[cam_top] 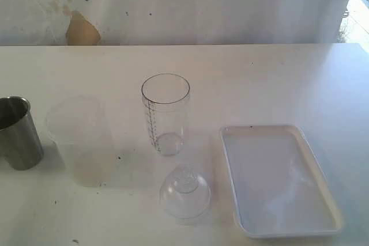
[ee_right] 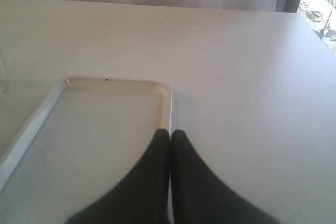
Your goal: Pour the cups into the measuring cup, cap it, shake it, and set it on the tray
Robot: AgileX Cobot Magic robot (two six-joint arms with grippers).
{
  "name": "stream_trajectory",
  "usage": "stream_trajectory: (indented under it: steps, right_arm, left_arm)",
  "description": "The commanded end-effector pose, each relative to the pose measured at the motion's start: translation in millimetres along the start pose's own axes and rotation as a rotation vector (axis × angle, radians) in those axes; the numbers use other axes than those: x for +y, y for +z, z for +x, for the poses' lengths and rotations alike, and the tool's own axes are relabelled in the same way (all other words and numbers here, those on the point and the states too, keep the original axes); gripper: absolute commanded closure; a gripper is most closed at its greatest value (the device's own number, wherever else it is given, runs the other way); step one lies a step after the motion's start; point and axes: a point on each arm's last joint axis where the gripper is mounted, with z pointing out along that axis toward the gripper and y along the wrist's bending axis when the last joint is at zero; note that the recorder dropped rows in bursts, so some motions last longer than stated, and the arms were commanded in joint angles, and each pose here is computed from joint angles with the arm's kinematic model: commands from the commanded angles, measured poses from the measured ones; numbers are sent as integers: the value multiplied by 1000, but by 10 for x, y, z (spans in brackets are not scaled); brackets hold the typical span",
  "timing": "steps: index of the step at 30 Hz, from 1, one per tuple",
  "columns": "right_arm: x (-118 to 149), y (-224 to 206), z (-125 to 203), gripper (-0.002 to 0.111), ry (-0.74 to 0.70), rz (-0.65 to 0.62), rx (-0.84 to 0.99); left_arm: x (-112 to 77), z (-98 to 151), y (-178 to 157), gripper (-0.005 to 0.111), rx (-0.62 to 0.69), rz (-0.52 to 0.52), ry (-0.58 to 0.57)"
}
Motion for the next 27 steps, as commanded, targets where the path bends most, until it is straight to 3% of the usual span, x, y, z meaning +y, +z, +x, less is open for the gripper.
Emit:
stream_trajectory:
  steps: [1, 7, 11, 16, 18, 20, 24, 27]
  right_arm:
    - [-2, -2, 1, 108, -11, 3, -7]
    - [-2, -2, 1, 108, -11, 3, -7]
    - [-2, -2, 1, 108, -11, 3, -7]
    - [-2, -2, 1, 108, -11, 3, -7]
    - [-2, -2, 1, 108, -11, 3, -7]
    - [-2, -2, 1, 108, -11, 3, -7]
    - [-2, -2, 1, 108, -11, 3, -7]
    - [-2, -2, 1, 108, -11, 3, -7]
  left_arm:
    - [0, -9, -1, 107, -24, 0, 0]
    - [5, -173, -20, 107, -206, -2, -26]
    - [9, -285, -50, 107, -333, 25, -210]
    - [14, -404, -102, 106, -475, 57, -299]
    - [15, -421, -110, 101, -495, 66, -326]
    - [15, -433, -117, 84, -510, 68, -326]
    - [26, -479, -90, 29, -542, 69, -351]
    - [35, -507, -43, 6, -549, 61, -352]
